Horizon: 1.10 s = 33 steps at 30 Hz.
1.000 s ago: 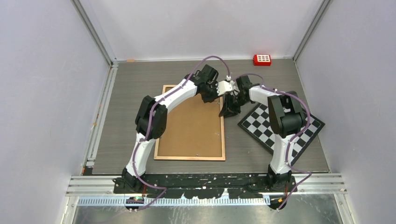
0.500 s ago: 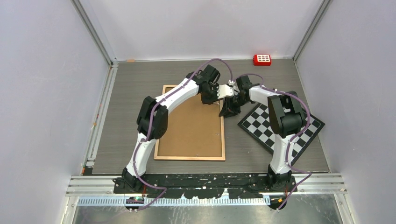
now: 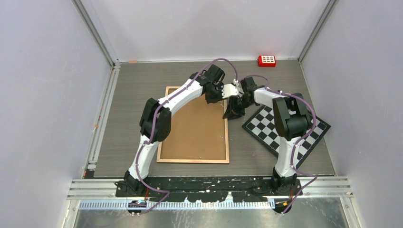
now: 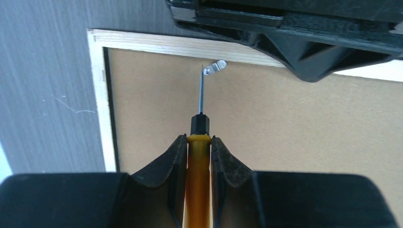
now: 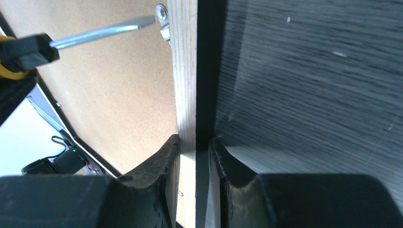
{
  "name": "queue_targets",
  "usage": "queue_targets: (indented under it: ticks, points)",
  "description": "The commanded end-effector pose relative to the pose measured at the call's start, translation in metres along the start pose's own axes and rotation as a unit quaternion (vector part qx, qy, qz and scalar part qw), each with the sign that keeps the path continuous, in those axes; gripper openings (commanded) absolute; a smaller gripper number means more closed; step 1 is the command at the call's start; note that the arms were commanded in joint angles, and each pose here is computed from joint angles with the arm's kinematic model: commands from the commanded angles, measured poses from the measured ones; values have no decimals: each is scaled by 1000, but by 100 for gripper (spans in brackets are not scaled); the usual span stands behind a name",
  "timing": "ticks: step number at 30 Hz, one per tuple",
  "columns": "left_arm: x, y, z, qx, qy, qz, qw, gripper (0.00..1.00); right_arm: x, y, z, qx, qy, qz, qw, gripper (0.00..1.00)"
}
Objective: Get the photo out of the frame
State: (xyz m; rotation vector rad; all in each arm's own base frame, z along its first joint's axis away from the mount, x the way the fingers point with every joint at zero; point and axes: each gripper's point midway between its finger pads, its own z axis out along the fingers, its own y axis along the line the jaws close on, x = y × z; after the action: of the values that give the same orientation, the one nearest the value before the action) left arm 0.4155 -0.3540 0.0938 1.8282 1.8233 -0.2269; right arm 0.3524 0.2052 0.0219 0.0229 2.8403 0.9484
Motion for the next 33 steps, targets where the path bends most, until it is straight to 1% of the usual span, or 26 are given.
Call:
queue_targets:
  ticks: [1,6,8,11,12,14,26,28,33]
  points:
    - [-28,29,-31,-72,-19,76,994,0,5,1,1,5,-1,3,1000,24]
    - [-28,31,-25,-80,9,147,986,0,5,1,0,3,0,5,1000,24]
    - [-27,26,-22,-75,22,183,980,0,6,2,1,1,-1,6,1000,24]
    - [-30,18,-18,-68,24,217,974,0,7,1,2,0,1,8,1000,24]
    - [-28,13,-14,-60,40,245,967,0,6,1,2,0,0,9,1000,24]
    - [-25,8,-10,-53,51,266,961,0,6,1,2,-1,0,10,1000,24]
    - [-22,-10,-13,-25,66,318,945,0,5,-1,4,-2,2,14,1000,24]
    - [-16,-9,-15,-24,86,321,943,0,5,-1,4,-2,2,14,1000,24]
    - [-7,-11,-15,-16,102,326,940,0,4,-1,6,-3,3,16,1000,24]
